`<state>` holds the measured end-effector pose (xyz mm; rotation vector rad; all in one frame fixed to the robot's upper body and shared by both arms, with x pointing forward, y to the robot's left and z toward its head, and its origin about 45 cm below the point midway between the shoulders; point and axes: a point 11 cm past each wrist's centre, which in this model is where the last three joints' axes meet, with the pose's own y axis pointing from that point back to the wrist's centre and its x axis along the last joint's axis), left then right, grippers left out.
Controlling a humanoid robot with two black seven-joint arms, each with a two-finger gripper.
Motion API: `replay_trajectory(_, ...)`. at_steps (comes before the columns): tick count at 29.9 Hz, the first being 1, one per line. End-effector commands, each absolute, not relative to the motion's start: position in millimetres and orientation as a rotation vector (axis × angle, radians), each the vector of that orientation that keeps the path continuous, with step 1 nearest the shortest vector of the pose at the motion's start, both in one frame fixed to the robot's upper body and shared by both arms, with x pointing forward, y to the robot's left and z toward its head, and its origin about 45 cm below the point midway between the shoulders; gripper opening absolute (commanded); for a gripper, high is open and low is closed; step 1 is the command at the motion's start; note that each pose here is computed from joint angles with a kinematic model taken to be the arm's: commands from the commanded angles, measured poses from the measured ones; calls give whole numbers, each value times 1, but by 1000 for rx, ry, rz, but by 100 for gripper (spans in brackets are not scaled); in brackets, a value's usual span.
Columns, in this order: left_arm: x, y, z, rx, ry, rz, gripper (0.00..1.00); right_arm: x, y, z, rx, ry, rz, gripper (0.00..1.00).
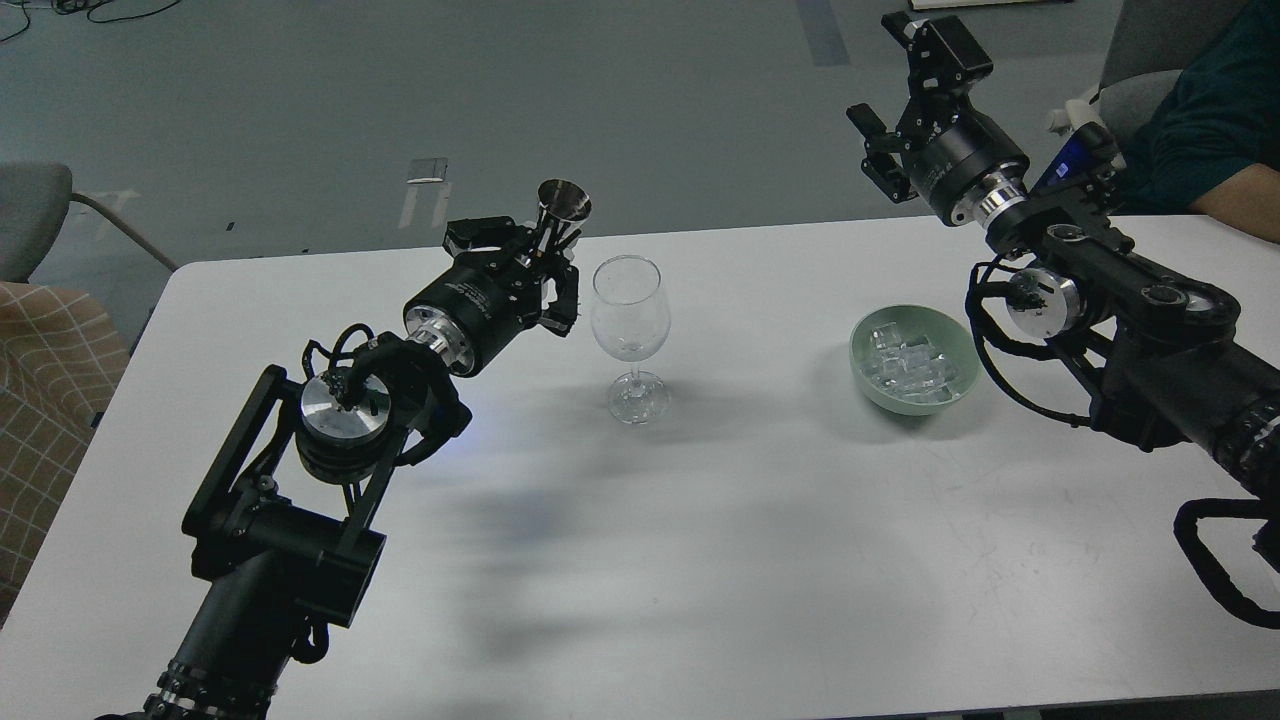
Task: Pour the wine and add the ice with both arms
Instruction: 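Tilt the jigger over the wine glass rim with the left gripper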
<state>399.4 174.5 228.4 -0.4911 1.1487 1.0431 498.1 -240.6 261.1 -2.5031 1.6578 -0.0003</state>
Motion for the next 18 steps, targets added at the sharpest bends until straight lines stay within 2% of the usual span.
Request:
replay_trajectory(1, 398, 173, 228, -483, 1135, 1041, 0, 498, -240, 261, -2503, 1657, 0, 100)
replay_trajectory(18, 395, 173, 224, -389, 982, 1061, 0, 497, -236, 258, -2504, 1655, 9, 100)
